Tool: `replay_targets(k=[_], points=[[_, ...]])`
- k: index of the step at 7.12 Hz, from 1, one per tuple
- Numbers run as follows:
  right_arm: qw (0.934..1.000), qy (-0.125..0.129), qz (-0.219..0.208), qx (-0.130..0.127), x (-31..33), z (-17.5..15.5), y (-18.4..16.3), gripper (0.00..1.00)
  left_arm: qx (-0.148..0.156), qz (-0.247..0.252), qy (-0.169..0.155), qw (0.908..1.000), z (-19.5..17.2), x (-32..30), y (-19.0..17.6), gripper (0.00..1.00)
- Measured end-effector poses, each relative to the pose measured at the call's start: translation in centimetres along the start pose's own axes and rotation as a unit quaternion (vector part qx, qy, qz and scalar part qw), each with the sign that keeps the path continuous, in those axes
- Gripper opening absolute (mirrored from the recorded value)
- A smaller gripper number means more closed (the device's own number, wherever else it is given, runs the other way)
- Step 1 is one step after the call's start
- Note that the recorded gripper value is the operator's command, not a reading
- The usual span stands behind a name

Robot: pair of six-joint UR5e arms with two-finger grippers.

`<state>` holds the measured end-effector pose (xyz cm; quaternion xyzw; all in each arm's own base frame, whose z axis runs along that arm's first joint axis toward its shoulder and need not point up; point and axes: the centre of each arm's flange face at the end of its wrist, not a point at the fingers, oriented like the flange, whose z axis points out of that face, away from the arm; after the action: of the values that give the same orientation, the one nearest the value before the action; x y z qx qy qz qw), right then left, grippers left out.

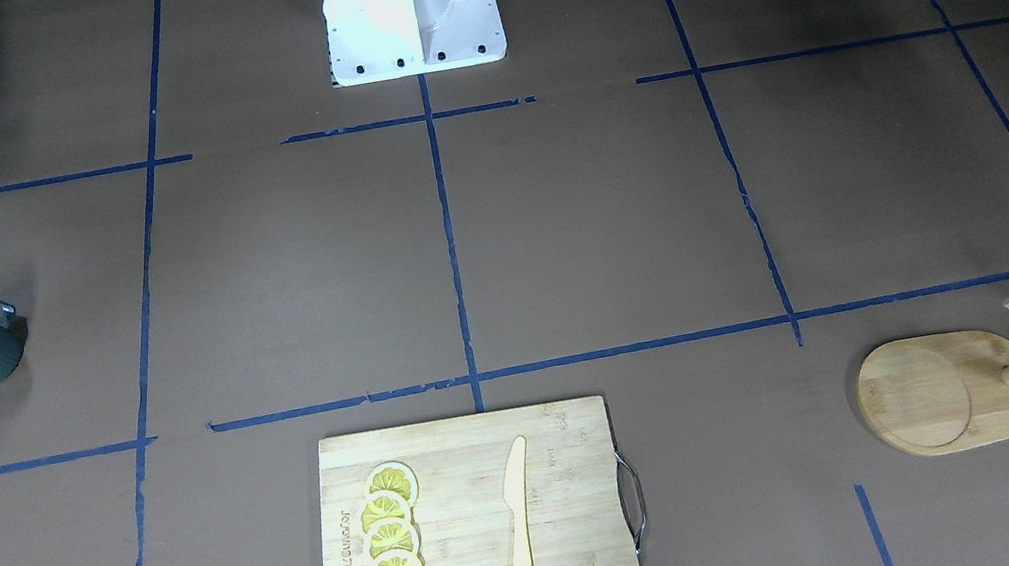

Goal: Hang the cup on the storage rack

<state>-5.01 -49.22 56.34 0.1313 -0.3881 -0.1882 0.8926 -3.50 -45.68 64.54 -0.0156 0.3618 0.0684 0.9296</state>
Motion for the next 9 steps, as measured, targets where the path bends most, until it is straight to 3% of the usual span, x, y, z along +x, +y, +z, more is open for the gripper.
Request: replay_targets(k=[3, 9], points=[[0.9986, 0.009, -0.050, -0.015, -4.1, 2.4, -1.9, 1.00, 0.000, 0.000, 0.000, 1.0000, 0.0, 0.0, 0.0, 1.00], [0.9950, 0.007, -0.055, -0.083, -4.5, 9.4, -0.3, 1.00, 0.002, 0.001, -0.001, 1.0000, -0.4, 0.3, 0.2, 1.00]])
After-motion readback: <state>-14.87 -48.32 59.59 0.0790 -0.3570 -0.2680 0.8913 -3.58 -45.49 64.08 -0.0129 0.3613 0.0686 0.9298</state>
